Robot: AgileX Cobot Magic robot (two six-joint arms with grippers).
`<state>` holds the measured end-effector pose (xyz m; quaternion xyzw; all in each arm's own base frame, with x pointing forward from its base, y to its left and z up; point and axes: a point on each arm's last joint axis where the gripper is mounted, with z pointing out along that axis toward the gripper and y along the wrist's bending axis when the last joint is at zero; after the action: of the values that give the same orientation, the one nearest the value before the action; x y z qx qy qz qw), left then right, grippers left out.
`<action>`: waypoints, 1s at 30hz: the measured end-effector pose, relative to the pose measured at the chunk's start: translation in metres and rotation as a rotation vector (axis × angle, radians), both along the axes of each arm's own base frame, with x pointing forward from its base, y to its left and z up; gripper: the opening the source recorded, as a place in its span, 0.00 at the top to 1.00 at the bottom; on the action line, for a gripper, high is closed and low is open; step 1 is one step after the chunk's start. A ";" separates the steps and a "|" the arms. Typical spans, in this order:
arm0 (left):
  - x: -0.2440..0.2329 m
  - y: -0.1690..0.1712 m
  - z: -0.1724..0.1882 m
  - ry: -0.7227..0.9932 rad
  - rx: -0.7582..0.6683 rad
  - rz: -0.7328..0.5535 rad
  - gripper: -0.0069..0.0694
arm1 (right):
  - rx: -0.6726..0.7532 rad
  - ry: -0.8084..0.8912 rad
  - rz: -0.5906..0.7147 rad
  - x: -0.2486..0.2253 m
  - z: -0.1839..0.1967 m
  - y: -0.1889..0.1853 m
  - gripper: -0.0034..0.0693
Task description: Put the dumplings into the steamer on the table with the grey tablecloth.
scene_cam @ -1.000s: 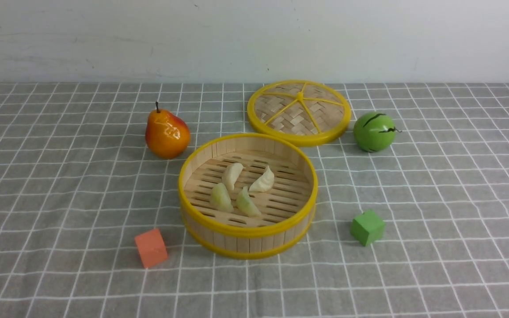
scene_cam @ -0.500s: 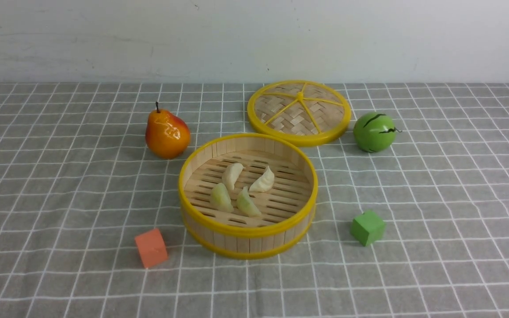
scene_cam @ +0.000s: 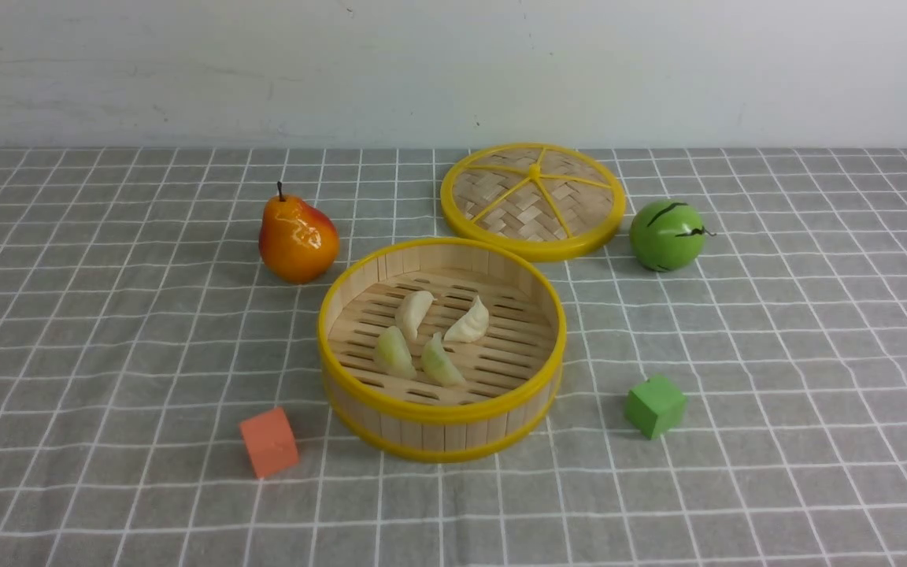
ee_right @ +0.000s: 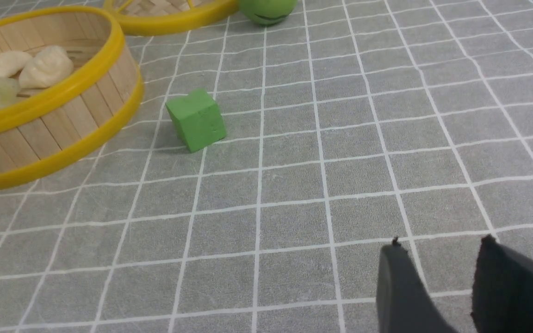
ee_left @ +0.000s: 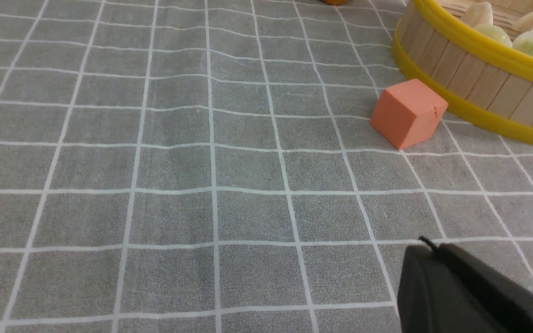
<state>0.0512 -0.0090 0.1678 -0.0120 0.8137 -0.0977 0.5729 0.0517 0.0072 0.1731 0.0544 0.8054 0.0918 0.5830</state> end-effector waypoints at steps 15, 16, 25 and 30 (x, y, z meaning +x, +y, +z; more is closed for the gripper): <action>0.000 0.000 0.000 0.000 0.000 0.000 0.92 | 0.001 0.000 0.000 0.000 0.000 0.000 0.62; 0.000 0.000 0.000 0.000 0.000 0.000 0.92 | 0.001 0.000 0.000 0.000 0.000 0.000 0.62; 0.000 0.000 0.000 0.000 0.000 0.000 0.91 | 0.001 0.000 0.000 0.000 0.000 0.000 0.62; 0.000 0.000 0.000 0.000 0.000 0.000 0.90 | 0.001 0.000 0.000 0.000 0.000 0.000 0.62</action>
<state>0.0512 -0.0090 0.1678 -0.0120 0.8137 -0.0977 0.5729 0.0517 0.0073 0.1731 0.0547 0.8054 0.0923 0.5830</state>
